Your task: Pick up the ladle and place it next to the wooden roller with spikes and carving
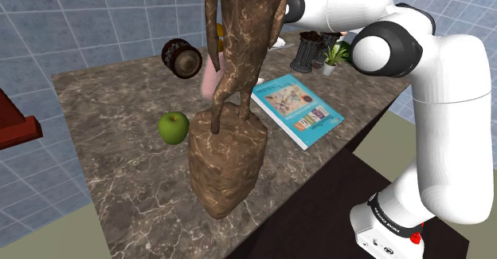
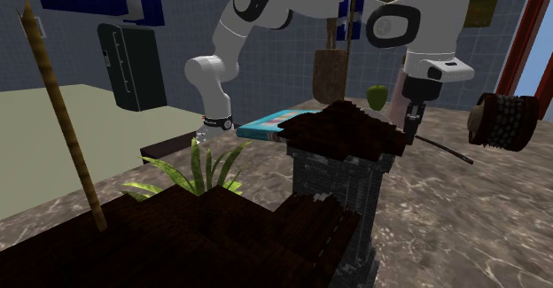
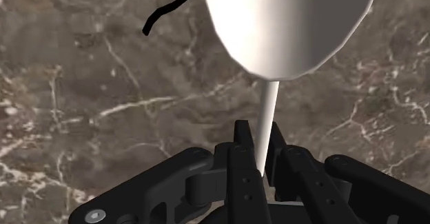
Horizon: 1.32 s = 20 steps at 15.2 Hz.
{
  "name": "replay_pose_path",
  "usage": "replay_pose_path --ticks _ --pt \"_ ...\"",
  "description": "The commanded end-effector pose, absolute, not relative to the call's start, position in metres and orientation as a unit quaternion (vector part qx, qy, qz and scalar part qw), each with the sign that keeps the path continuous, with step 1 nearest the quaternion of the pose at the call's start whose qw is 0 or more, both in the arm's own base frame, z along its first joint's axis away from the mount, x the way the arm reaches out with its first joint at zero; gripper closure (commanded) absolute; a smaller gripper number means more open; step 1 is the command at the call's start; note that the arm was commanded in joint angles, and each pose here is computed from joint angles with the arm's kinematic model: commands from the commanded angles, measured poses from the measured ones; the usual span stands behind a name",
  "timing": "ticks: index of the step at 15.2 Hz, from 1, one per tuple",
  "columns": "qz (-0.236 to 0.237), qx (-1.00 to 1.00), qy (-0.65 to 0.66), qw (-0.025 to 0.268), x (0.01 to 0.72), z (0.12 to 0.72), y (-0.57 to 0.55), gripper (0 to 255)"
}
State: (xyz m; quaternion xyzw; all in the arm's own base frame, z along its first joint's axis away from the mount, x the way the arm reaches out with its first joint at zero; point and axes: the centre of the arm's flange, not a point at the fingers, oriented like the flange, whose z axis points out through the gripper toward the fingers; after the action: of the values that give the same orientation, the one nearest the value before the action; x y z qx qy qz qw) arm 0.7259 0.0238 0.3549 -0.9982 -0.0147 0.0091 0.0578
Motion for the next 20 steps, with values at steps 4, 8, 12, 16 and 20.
replay_pose_path --ticks 4,8,12,16,20 --pt "0.014 -0.998 -0.015 0.058 0.724 0.349 0.025 0" --pt "0.014 -0.998 -0.014 0.058 0.725 0.349 0.023 0" --pt "0.014 -0.998 -0.014 0.058 0.727 0.399 0.018 0" --pt "0.014 -0.998 -0.014 0.058 0.727 0.399 0.018 0" --pt "0.014 -0.998 -0.014 0.058 0.727 0.399 0.018 0"
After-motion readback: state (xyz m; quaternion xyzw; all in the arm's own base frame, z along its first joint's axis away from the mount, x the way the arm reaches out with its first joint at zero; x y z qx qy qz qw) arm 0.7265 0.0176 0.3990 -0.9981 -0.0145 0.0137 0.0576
